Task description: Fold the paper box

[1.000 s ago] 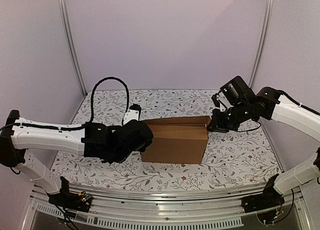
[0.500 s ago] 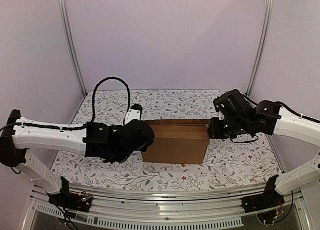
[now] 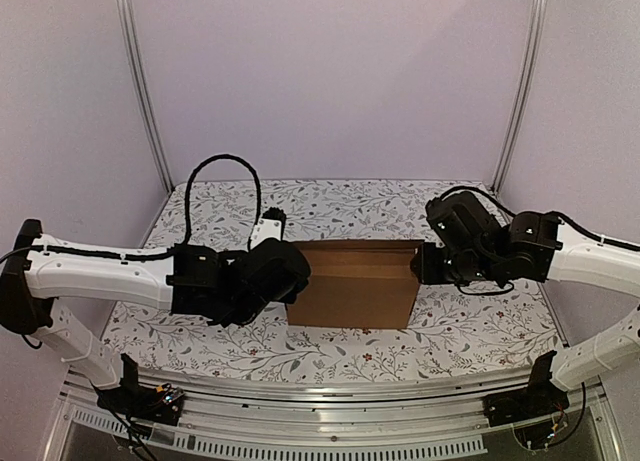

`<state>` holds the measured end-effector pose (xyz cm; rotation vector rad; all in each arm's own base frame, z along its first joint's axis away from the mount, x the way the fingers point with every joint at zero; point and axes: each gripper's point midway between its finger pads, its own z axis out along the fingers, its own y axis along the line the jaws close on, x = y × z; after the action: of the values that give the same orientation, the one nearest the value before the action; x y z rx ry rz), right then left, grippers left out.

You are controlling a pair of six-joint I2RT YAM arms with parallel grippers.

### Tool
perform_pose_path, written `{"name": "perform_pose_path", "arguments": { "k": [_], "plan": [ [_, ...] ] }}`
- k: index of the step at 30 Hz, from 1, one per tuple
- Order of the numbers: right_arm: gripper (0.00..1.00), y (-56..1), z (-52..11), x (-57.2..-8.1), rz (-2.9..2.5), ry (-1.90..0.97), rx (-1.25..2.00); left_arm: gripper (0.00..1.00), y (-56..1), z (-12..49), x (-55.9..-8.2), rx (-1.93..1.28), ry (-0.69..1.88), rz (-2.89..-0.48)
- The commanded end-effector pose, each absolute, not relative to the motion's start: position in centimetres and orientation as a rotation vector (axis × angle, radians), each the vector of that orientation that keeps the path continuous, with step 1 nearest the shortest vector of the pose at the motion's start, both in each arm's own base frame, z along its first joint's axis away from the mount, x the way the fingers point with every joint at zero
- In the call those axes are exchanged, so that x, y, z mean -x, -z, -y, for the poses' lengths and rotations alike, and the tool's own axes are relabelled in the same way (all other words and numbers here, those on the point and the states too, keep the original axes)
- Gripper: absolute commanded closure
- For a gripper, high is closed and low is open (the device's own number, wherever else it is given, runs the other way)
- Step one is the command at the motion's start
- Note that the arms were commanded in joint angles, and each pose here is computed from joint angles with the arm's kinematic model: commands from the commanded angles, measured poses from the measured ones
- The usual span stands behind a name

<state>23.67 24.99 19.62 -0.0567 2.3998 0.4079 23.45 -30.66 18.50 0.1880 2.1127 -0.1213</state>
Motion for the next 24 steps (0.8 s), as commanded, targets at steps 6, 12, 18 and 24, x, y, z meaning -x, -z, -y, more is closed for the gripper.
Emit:
{"name": "perform_pose_path", "arguments": {
  "k": [6, 12, 18, 24],
  "plan": [
    [0.68, -23.7, -22.4, -23.5, -2.345, -0.263, 0.158, 1.0, -11.0, 30.8, -19.3, -0.438, 0.042, -2.357],
    [0.66, -26.7, -22.3, -24.1, -2.28, -0.236, 0.202, 1.0, -11.0, 30.8, -19.3, -0.444, 0.033, -2.359],
    [0.71, -29.5, -23.9, -25.2, -2.213, -0.263, 0.244, 1.0, -10.9, 30.8, -19.2, -0.443, 0.03, -2.36],
    [1.0, -30.8, -26.8, -26.6, -2.173, -0.29, 0.311, 1.0, -10.7, 31.0, -19.0, -0.45, 0.032, -2.367]
  ]
}}
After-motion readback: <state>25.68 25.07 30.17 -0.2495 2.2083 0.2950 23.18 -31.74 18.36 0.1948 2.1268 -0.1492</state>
